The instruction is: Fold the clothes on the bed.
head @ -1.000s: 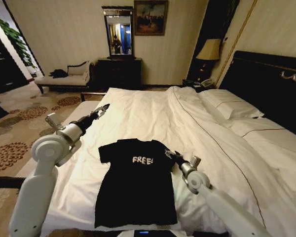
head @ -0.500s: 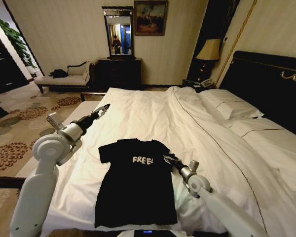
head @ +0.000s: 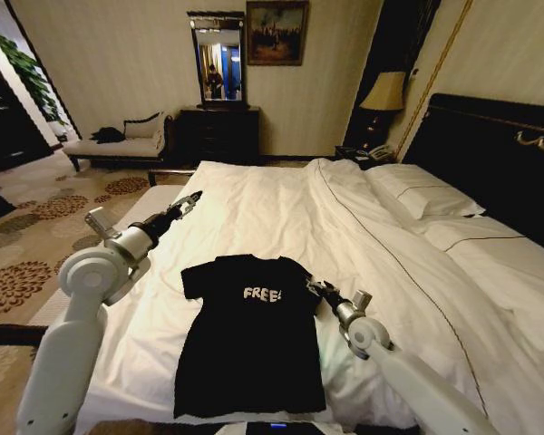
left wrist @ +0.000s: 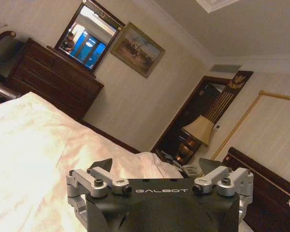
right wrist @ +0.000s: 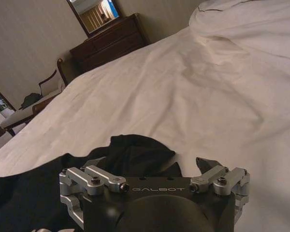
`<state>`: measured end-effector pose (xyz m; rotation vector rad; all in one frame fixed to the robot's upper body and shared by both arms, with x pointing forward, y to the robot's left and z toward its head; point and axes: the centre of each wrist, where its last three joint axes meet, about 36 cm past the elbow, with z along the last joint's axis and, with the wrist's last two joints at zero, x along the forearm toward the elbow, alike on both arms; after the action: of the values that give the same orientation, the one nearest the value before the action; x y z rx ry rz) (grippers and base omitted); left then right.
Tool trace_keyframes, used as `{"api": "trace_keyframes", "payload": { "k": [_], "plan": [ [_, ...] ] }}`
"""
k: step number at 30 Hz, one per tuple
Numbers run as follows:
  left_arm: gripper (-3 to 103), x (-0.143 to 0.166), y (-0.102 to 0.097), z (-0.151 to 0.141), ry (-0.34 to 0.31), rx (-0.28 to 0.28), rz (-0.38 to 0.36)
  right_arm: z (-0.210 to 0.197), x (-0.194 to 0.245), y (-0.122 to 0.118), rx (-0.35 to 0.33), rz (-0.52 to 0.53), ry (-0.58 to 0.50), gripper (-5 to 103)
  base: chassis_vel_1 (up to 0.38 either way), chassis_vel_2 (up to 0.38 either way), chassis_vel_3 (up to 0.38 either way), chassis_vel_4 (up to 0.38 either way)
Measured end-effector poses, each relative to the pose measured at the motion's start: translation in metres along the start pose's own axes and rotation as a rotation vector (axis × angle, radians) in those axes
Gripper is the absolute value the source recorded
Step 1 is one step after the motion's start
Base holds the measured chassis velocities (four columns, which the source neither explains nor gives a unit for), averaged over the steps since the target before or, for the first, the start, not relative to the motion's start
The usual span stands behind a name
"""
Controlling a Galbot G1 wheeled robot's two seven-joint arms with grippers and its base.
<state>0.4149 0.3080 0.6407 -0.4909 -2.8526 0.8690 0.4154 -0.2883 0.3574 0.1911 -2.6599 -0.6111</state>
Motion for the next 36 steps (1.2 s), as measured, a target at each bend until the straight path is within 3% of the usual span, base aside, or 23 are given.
{"api": "trace_keyframes", "payload": {
  "k": [9,10,12,16,22,25,28,31,33,36],
  "plan": [
    [100,0.001,-0.001,-0.001,-0.002,-0.005,0.0,0.004,-0.005,-0.01,-0.019,-0.002,0.021,101,0.0,0.0,0.0,0.0],
    [100,0.001,0.0,-0.001,-0.001,-0.004,0.0,0.005,-0.005,-0.01,-0.02,-0.005,0.022,96,0.0,0.0,0.0,0.0],
    [100,0.001,0.0,-0.001,-0.001,-0.004,-0.001,0.006,-0.004,-0.009,-0.021,-0.01,0.023,96,0.0,0.0,0.0,0.0],
    [100,-0.001,0.001,-0.001,-0.001,-0.001,-0.002,0.008,-0.003,-0.008,-0.022,-0.026,0.024,75,0.0,0.0,0.0,0.0],
    [100,-0.003,0.002,-0.001,0.0,0.003,-0.007,0.01,-0.004,-0.008,-0.021,-0.029,0.02,59,0.0,0.0,0.0,0.0],
    [100,-0.004,0.004,-0.001,0.001,0.005,-0.009,0.01,-0.003,-0.008,-0.018,-0.029,0.017,42,0.0,0.0,0.0,0.0],
    [100,-0.004,0.004,-0.001,0.001,0.006,-0.009,0.01,-0.002,-0.007,-0.016,-0.031,0.014,37,0.0,0.0,0.0,0.0],
    [100,-0.006,0.005,-0.002,0.0,0.007,-0.01,0.01,0.002,-0.004,-0.015,-0.037,0.013,20,0.0,0.0,0.0,0.0],
    [100,-0.006,0.005,-0.002,0.0,0.008,-0.011,0.01,0.003,-0.003,-0.015,-0.038,0.013,20,0.0,0.0,0.0,0.0],
    [100,-0.007,0.005,-0.002,0.001,0.009,-0.011,0.009,0.006,0.002,-0.014,-0.038,0.001,4,0.0,0.0,0.0,0.0]
  ]
}}
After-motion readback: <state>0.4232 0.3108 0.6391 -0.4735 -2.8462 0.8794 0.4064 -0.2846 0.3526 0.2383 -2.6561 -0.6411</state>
